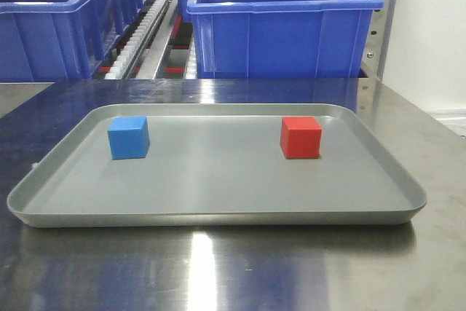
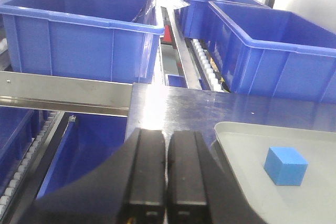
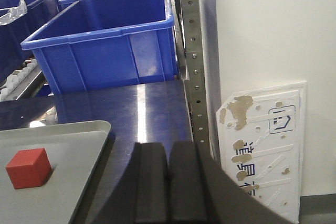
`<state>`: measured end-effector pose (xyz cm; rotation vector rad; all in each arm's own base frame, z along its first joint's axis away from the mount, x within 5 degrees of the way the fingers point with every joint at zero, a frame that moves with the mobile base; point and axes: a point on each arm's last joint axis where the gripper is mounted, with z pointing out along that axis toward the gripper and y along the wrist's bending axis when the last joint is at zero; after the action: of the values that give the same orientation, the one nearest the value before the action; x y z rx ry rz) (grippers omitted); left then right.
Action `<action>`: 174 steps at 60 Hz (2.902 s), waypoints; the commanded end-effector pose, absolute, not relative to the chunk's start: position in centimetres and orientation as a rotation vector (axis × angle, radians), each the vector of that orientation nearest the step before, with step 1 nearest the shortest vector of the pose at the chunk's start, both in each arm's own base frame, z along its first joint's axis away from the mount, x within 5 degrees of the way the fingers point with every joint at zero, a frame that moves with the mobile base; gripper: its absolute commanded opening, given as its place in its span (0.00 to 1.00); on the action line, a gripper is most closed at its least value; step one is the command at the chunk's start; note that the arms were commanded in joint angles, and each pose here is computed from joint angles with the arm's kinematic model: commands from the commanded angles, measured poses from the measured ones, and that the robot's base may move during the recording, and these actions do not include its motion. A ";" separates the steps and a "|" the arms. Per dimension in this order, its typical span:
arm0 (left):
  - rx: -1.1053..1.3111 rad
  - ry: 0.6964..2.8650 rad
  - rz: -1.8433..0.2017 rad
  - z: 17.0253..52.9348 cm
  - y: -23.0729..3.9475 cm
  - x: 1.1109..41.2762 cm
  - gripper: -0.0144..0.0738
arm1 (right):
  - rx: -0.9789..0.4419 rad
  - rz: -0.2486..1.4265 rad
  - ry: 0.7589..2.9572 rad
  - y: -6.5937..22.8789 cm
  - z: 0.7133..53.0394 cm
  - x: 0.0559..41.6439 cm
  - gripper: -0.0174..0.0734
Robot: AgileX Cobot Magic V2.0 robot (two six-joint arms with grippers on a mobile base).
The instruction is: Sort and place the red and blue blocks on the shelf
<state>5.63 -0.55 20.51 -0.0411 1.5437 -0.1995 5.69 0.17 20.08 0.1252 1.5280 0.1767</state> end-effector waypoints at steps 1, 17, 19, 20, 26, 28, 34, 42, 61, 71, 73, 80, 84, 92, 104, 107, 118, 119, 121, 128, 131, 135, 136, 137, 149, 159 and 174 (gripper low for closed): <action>-0.038 1.469 -0.215 20.6 -0.6 5.6 0.30 | 0.116 0.169 1.394 0.1 21.8 5.3 0.25; -0.038 1.469 -0.215 20.6 -0.6 5.6 0.30 | 0.116 0.169 1.394 0.1 21.8 5.3 0.25; -0.038 1.469 -0.215 20.6 -0.6 5.6 0.30 | 0.116 0.169 1.394 0.1 21.8 5.3 0.25; -0.038 1.469 -0.215 20.6 -0.6 5.6 0.30 | 0.116 0.169 1.394 0.1 21.8 5.3 0.25; -0.038 1.469 -0.215 20.6 -0.6 5.6 0.30 | 0.116 0.169 1.394 0.1 21.8 5.3 0.25; -0.038 1.469 -0.215 20.6 -0.6 5.6 0.30 | 0.116 0.169 1.394 0.1 21.8 5.3 0.25; -0.038 1.469 -0.215 20.6 -0.6 5.6 0.30 | 0.116 0.169 1.394 0.1 21.8 5.3 0.25; -0.038 1.469 -0.215 20.6 -0.6 5.6 0.30 | 0.116 0.169 1.394 0.1 21.8 5.3 0.25; -0.038 1.469 -0.215 20.6 -0.6 5.6 0.30 | 0.116 0.169 1.394 0.1 21.8 5.3 0.25; -0.038 1.469 -0.215 20.6 -0.6 5.6 0.30 | 0.116 0.169 1.393 0.1 21.8 5.3 0.25; -0.038 1.469 -0.215 20.6 -0.6 5.6 0.30 | 0.116 0.169 1.393 0.1 21.8 5.3 0.25; -0.038 1.469 -0.215 20.6 -0.6 5.6 0.30 | 0.116 0.169 1.391 0.1 21.8 5.3 0.25; -0.038 1.469 -0.215 20.6 -0.6 5.6 0.30 | 0.116 0.169 1.387 0.1 21.9 5.3 0.25; -0.038 1.469 -0.215 20.6 -0.6 5.6 0.30 | 0.114 0.166 1.405 0.1 21.7 5.3 0.25; -0.038 1.469 -0.215 20.6 -0.6 5.6 0.30 | 0.116 0.168 1.440 0.1 21.4 5.4 0.25; -0.038 1.469 -0.215 20.6 -0.6 5.6 0.30 | 0.126 0.180 1.434 0.1 21.4 5.4 0.25; -0.038 1.469 -0.215 20.6 -0.6 5.6 0.30 | 0.154 0.211 1.430 0.1 21.5 5.4 0.25; -0.038 1.469 -0.215 20.6 -0.6 5.6 0.30 | 0.154 0.211 1.430 0.1 21.5 5.4 0.25; -0.038 1.469 -0.215 20.6 -0.6 5.6 0.30 | 0.159 0.215 1.433 0.1 21.5 5.4 0.25; -0.038 1.469 -0.215 20.6 -0.6 5.6 0.30 | 0.252 0.303 1.497 0.1 22.0 6.1 0.25; -0.038 1.469 -0.215 20.6 -0.6 5.6 0.30 | 0.278 0.322 1.549 0.2 22.4 6.6 0.25; -0.038 1.469 -0.215 20.6 -0.6 5.6 0.30 | 0.286 0.320 1.624 0.3 23.4 7.5 0.25; -0.038 1.469 -0.215 20.6 -0.6 5.6 0.30 | 0.287 0.320 1.634 0.3 23.6 7.7 0.25; -0.038 1.469 -0.215 20.6 -0.6 5.6 0.30 | 0.288 0.320 1.646 0.3 23.9 7.9 0.25; -0.038 1.469 -0.215 20.6 -0.6 5.6 0.30 | 0.292 0.325 1.815 0.7 28.0 11.2 0.25; -0.038 1.469 -0.215 20.6 -0.6 5.6 0.30 | 0.303 0.334 2.009 1.1 30.1 15.1 0.25; -0.038 1.469 -0.215 20.6 -0.6 5.6 0.30 | 0.308 0.346 2.320 1.8 31.4 21.3 0.25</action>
<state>5.63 -0.55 20.51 -0.0411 1.5437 -0.1995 19.29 1.65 29.93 0.3033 2.3135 0.3297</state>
